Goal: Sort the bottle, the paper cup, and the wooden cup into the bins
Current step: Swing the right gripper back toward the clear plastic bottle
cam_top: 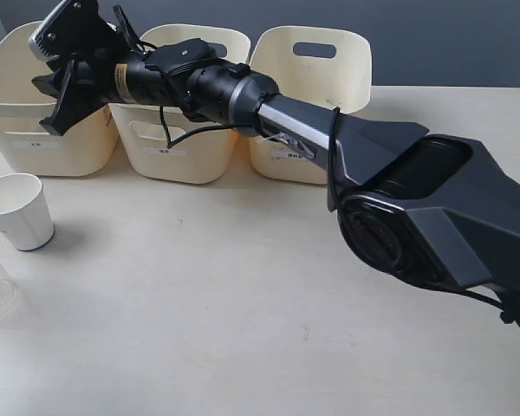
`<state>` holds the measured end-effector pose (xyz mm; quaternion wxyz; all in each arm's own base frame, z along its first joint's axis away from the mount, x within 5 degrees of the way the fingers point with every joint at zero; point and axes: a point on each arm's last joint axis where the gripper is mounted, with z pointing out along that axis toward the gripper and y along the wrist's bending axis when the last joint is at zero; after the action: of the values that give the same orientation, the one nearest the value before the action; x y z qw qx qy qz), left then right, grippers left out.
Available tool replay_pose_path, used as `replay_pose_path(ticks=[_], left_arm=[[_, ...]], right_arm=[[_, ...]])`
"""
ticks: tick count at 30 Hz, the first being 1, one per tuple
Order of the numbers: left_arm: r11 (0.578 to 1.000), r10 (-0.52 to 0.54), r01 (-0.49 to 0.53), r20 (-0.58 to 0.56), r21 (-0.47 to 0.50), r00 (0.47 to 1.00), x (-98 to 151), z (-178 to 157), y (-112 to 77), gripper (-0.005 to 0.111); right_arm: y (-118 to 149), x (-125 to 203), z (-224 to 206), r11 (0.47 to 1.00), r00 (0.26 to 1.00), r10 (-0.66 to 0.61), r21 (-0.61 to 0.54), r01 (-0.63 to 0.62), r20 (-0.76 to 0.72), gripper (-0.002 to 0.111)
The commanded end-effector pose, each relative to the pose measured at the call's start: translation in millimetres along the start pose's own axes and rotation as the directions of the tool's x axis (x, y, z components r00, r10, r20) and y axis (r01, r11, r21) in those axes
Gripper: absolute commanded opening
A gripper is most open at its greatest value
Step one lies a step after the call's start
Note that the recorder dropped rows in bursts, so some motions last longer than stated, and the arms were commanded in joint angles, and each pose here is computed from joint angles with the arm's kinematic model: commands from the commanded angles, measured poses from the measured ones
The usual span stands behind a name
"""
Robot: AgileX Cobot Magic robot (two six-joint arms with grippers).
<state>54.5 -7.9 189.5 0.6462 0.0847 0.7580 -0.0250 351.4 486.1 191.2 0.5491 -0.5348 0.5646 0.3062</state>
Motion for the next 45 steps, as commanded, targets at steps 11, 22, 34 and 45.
replay_pose_path(ticks=[11,22,34,45], left_arm=[[1.0,0.0,0.0,0.013,0.001,1.0,-2.0,0.0,0.0,0.0],[1.0,0.0,0.0,0.013,0.001,1.0,-2.0,0.0,0.0,0.0],[1.0,0.0,0.0,0.013,0.001,1.0,-2.0,0.0,0.0,0.0],[1.0,0.0,0.0,0.013,0.001,1.0,-2.0,0.0,0.0,0.0]], right_arm=[[-6.9,-128.3,-59.9,0.994,0.974,-0.015,-0.105,0.039,0.224,0.029],[15.9,-145.0,-90.4,0.95,0.979,0.009,-0.309,0.056,0.203,-0.001],[47.8,-56.0,-110.1,0.943,0.996,-0.065,-0.33,0.041,-0.065,-0.001],[101.3,-29.4,-106.1,0.903,0.979,-0.166,-0.417,0.102,-0.12,-0.001]])
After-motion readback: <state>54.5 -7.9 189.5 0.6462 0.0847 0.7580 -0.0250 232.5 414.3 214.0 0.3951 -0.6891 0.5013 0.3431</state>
